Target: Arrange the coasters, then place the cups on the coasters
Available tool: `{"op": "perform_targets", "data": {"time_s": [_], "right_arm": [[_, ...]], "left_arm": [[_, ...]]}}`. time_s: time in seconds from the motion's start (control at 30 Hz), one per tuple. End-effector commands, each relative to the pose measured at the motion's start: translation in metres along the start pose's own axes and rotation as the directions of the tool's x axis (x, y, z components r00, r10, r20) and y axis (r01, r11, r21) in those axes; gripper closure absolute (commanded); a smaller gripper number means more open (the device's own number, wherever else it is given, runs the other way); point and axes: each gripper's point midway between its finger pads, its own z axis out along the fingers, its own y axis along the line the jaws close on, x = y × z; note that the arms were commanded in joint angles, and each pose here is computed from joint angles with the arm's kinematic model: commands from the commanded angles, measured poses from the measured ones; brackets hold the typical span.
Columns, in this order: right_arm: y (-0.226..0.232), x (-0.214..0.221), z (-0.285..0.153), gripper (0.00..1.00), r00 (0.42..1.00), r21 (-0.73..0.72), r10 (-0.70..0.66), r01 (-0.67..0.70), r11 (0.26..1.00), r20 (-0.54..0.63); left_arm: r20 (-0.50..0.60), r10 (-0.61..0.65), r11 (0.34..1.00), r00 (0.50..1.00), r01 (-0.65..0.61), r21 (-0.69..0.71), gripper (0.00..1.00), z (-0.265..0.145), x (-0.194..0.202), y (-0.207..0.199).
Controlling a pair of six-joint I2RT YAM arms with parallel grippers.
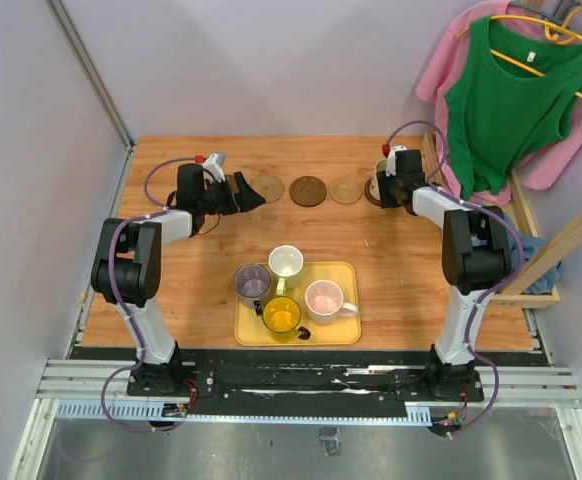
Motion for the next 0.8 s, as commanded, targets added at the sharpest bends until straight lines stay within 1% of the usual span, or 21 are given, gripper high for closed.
{"op": "perform_targets", "data": {"time_s": [0.0,0.4,0.6,0.77], "right_arm": [[-0.005,-0.027,-0.008,0.54,0.998,0.001,0.017,-0.017,1.000,0.067],[0.000,-0.028,-0.018,0.51,0.997,-0.001,0.013,-0.013,1.000,0.071],[0.004,-0.028,-0.038,0.41,0.996,0.016,0.009,-0.010,1.000,0.085],[0.007,-0.028,-0.068,0.37,0.993,0.040,0.012,-0.017,0.999,0.118]], "left_arm": [[0.011,0.012,1.000,1.000,-0.012,0.017,0.00,0.003,-0.007,-0.005],[0.013,0.015,1.000,1.000,-0.015,0.018,0.00,0.002,-0.008,-0.006],[0.017,0.025,1.000,1.000,-0.025,0.015,0.00,-0.001,-0.011,-0.009],[0.036,0.063,0.998,0.997,-0.063,-0.019,0.00,-0.009,-0.020,-0.010]]}}
